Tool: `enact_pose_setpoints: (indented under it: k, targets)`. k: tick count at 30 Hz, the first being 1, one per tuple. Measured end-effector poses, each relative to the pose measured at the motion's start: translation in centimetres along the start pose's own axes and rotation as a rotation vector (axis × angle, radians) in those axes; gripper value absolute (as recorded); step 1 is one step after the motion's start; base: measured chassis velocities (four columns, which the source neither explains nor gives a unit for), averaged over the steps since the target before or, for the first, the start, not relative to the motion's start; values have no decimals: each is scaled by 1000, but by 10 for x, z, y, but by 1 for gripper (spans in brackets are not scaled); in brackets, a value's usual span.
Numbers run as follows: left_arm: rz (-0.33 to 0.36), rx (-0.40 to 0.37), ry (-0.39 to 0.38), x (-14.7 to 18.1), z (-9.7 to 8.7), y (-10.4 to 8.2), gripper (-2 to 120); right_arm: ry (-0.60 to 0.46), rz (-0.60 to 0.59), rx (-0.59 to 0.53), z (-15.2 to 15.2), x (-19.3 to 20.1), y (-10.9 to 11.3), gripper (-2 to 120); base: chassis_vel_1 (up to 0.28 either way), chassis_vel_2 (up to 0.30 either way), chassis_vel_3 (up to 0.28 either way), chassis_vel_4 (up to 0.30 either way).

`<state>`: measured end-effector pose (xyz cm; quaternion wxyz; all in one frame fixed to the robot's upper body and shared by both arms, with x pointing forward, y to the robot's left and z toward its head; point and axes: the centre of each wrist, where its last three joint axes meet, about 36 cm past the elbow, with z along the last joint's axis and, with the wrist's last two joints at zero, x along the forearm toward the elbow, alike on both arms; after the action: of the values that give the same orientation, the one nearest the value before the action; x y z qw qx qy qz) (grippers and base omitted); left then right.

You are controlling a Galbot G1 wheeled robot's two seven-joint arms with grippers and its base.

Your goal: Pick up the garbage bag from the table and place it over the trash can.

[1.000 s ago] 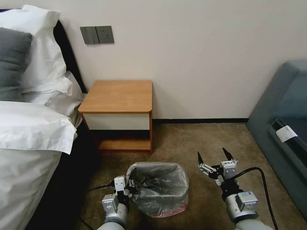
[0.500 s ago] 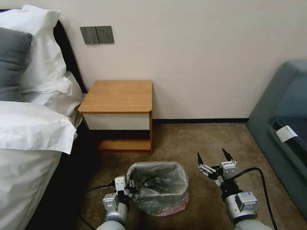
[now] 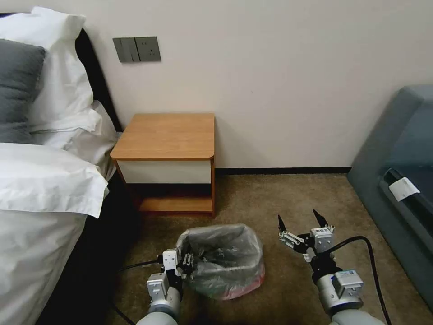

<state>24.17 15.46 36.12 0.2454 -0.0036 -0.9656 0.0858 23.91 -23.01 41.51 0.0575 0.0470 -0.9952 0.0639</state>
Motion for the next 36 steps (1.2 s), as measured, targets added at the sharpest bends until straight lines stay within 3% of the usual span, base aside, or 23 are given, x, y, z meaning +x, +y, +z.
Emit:
enact_pose_setpoints:
  k: [8,9,13,23,26,30,36]
  targets:
    - [-2,-41,-37,-2,-1,3,82,0,-2,-2,0,0,1,100,0,0,0,0]
    - [-8,-52,-48,-2,-2,6,91,1,-2,-4,0,0,1,100,0,0,0,0]
    - [-8,-64,-84,0,-8,13,100,5,-2,-15,1,1,1,100,0,0,0,0]
    - [4,-81,-215,9,-29,36,100,6,5,-37,5,8,3,100,0,0,0,0]
    - [9,-111,-306,21,-39,52,100,-1,15,-59,13,14,4,100,0,0,0,0]
    - [11,-150,-372,33,-46,65,100,-19,20,-82,20,22,5,100,0,0,0,0]
    - [-56,-219,-474,63,-59,97,100,-55,61,-129,29,39,8,100,0,0,0,0]
